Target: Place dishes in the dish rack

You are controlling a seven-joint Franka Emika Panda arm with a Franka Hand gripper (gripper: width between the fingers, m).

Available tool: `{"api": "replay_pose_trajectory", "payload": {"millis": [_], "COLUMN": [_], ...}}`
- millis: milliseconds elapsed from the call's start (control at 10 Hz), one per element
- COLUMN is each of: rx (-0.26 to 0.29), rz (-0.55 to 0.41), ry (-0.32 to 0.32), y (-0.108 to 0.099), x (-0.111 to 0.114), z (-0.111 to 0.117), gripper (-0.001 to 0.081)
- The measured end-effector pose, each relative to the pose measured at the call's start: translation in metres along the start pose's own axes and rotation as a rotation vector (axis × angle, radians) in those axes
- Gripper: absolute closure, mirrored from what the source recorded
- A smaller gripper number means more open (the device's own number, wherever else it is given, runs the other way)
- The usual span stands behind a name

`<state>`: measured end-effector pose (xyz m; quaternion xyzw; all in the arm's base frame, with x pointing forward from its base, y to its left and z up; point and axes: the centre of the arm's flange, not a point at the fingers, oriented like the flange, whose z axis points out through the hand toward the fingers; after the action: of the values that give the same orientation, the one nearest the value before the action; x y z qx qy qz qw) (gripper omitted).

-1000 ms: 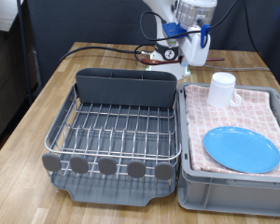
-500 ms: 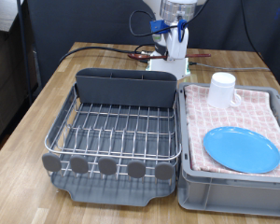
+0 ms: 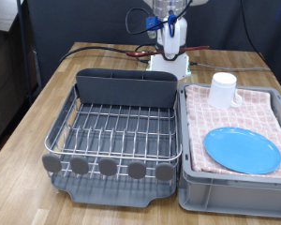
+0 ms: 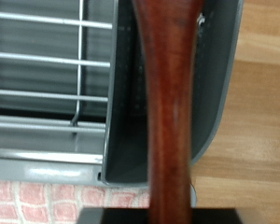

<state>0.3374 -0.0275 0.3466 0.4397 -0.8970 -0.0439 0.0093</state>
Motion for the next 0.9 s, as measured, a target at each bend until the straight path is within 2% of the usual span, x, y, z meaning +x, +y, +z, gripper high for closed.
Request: {"api": "replay_pose_trajectory", "payload": {"millis": [200, 500, 700, 900], "rx": [-0.054, -0.125, -0.101, -0.126], "rz": [-0.016, -0.032, -0.070, -0.057], "ry": [-0.062, -0.121, -0.139, -0.142], "y": [-0.005, -0.008, -0.010, -0.012], "x": [0.012, 0.027, 0.028, 0.029], "z": [0.004, 0.011, 0.012, 0.010], "gripper": [0.0724, 0.0724, 0.0724, 0.0724]}}
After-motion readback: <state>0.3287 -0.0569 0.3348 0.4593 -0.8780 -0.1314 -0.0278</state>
